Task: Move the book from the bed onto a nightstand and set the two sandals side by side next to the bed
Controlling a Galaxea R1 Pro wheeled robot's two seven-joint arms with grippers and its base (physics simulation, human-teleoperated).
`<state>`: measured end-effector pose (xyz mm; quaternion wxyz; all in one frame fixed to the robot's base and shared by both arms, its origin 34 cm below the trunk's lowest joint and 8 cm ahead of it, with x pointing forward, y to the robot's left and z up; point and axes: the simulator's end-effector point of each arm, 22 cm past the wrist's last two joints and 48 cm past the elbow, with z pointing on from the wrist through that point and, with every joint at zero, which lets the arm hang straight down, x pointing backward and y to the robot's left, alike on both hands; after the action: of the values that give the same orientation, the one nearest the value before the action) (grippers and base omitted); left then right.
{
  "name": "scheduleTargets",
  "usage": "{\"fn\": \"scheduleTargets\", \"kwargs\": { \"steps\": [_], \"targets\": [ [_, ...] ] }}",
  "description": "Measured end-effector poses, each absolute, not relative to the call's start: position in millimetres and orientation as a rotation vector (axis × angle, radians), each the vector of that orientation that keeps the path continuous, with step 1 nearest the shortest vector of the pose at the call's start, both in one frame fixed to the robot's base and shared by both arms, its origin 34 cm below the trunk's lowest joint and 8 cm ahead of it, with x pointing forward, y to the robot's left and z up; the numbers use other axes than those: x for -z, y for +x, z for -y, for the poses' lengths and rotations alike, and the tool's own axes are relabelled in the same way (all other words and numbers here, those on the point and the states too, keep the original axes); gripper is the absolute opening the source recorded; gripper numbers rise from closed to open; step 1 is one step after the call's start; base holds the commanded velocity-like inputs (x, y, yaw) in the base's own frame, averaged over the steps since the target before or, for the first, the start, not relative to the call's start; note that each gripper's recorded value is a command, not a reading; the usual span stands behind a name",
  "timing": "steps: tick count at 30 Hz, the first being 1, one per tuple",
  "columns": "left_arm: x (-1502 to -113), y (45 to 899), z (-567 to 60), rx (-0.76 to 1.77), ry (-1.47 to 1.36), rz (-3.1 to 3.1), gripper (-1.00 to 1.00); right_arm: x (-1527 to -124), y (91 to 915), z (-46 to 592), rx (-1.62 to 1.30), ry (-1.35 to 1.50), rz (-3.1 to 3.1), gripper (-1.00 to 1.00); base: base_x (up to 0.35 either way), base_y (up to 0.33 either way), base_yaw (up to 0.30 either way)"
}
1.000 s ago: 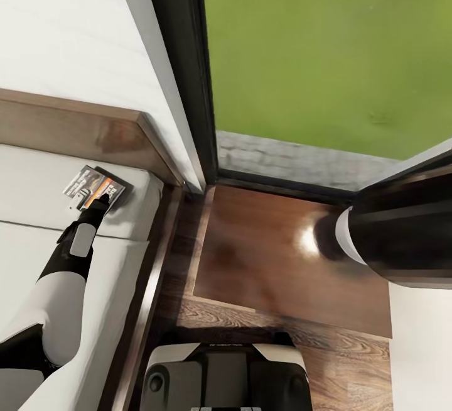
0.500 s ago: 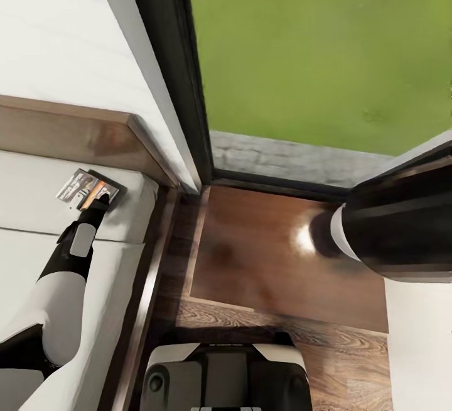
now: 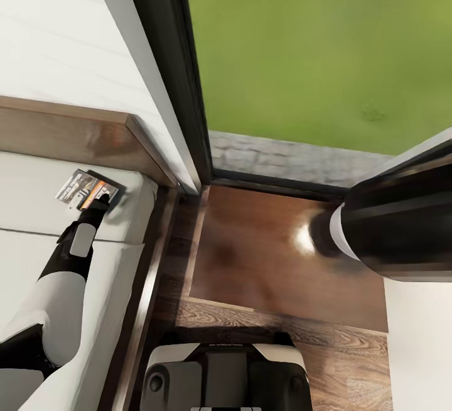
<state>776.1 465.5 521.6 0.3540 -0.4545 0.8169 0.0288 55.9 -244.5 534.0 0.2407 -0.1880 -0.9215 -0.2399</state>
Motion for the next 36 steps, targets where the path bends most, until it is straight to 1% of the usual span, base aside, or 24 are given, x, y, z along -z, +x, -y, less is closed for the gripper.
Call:
{"fn": "scheduleTargets", "kwargs": {
  "steps": [3,8,25,30,36],
  "targets": [
    [-521.4,775.9,-465.4,-0.075,-1.175,-2.112,1.0,-534.0,55.9,244.4,0.657,-0.514,2.521,1.0,0.0,0.0,-0.013],
    [-521.3,775.9,-465.3,-0.074,-1.176,-2.113,1.0,-534.2,55.7,244.5,0.656,-0.515,2.521,1.0,0.0,0.0,-0.155],
    [-521.2,775.8,-465.0,-0.074,-1.176,-2.113,1.0,-534.0,56.0,244.4,0.657,-0.514,2.521,1.0,0.0,0.0,-0.01],
    [-521.8,776.4,-464.6,-0.073,-1.176,-2.112,1.0,-534.0,56.3,244.4,0.657,-0.514,2.522,1.0,0.0,0.0,-0.164],
    [-522.2,776.5,-464.4,-0.072,-1.176,-2.112,1.0,-533.7,56.9,244.4,0.658,-0.514,2.523,1.0,0.0,0.0,-0.043]
  ]
}}
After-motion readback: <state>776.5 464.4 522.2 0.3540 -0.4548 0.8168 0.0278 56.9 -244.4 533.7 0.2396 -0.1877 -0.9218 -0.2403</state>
